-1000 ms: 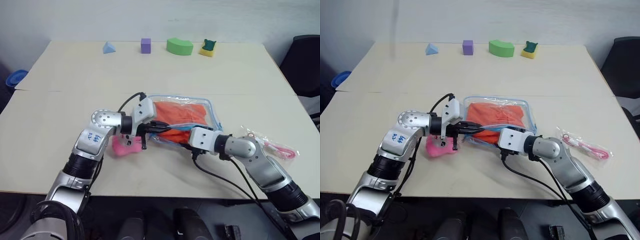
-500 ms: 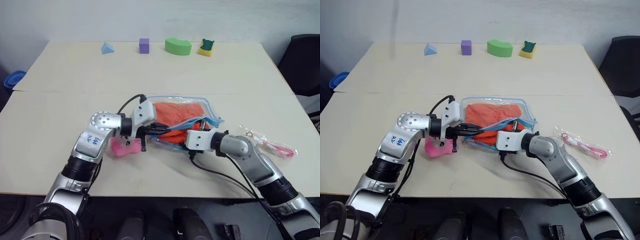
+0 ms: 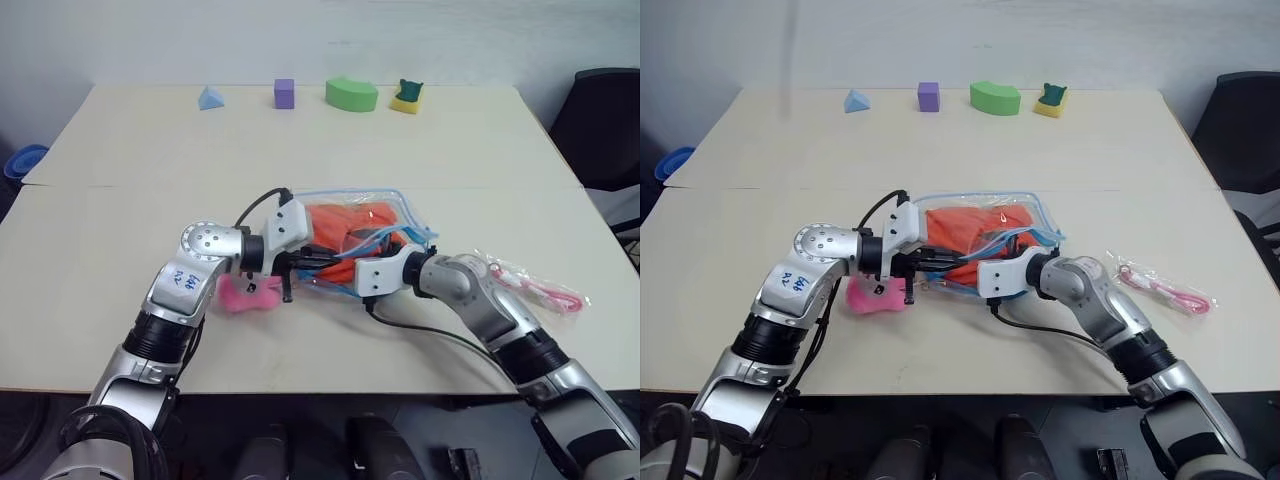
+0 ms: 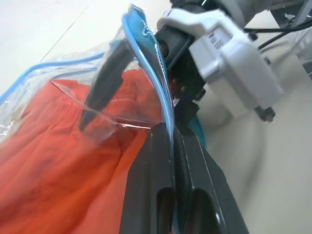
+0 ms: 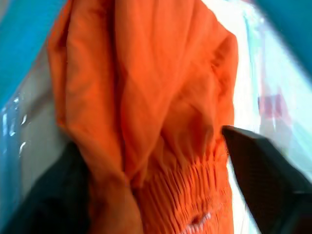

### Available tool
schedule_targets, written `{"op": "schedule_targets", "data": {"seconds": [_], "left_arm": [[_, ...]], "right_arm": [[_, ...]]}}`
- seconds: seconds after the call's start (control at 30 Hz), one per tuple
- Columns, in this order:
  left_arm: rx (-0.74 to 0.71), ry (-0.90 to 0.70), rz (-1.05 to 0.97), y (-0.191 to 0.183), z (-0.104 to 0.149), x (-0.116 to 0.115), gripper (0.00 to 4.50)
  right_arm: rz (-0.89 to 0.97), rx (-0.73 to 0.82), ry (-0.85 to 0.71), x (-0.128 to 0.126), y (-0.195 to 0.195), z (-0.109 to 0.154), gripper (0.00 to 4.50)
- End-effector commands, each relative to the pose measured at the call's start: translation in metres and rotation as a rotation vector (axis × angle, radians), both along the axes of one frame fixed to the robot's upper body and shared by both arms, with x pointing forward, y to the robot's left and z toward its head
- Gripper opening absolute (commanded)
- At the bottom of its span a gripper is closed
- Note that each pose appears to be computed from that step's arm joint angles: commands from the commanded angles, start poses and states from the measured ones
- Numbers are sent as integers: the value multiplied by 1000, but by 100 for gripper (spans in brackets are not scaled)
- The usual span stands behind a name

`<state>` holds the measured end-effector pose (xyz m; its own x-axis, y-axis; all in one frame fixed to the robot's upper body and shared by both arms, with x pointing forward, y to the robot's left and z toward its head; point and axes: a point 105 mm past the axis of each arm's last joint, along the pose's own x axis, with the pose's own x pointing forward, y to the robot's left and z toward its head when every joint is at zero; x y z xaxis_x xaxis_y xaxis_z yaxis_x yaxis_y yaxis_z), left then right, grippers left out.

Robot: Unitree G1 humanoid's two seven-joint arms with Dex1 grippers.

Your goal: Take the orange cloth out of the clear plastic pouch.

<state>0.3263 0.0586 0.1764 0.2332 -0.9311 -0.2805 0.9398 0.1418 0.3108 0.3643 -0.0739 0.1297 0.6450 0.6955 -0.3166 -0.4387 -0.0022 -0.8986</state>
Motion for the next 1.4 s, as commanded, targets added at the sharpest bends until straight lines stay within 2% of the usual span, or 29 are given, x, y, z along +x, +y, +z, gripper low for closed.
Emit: {"op": "schedule_targets", "data": {"seconds": [0.03, 0.23, 0.27, 0.4, 0.67, 0.83, 0.97, 1.03, 1.2, 1.27, 1.4], "left_arm": [[-19, -46, -21, -4, 11, -4, 0], [-27, -44, -3, -3, 9, -3, 0], [-29, -43, 0, -3, 9, -3, 0], [-38, -43, 25, -3, 9, -1, 0], [-38, -70, 187, 9, 5, 27, 0], [-63, -74, 259, 9, 6, 41, 0], [-58, -84, 303, 10, 3, 50, 0], [-58, -87, 329, 11, 1, 55, 0], [-66, -98, 374, 14, 3, 64, 0], [-87, -93, 330, 6, 7, 60, 0], [-142, -61, 114, -23, 16, 26, 0]], "right_arm": [[-28, -65, 56, 5, -7, -24, 240], [-8, -90, 85, 2, -8, -32, 24], [-9, -89, 83, 2, -9, -32, 1], [25, -136, 61, -5, -9, -33, 1], [139, -156, -52, -39, -23, -12, 1], [235, -119, -30, -75, -32, -24, 1], [356, -54, -6, -104, -29, -17, 1], [417, -82, 21, -118, -32, -20, 1], [516, -289, 126, -143, -62, -40, 1], [487, -308, 167, -140, -69, -42, 1], [406, -241, 161, -121, -62, -30, 1]]}}
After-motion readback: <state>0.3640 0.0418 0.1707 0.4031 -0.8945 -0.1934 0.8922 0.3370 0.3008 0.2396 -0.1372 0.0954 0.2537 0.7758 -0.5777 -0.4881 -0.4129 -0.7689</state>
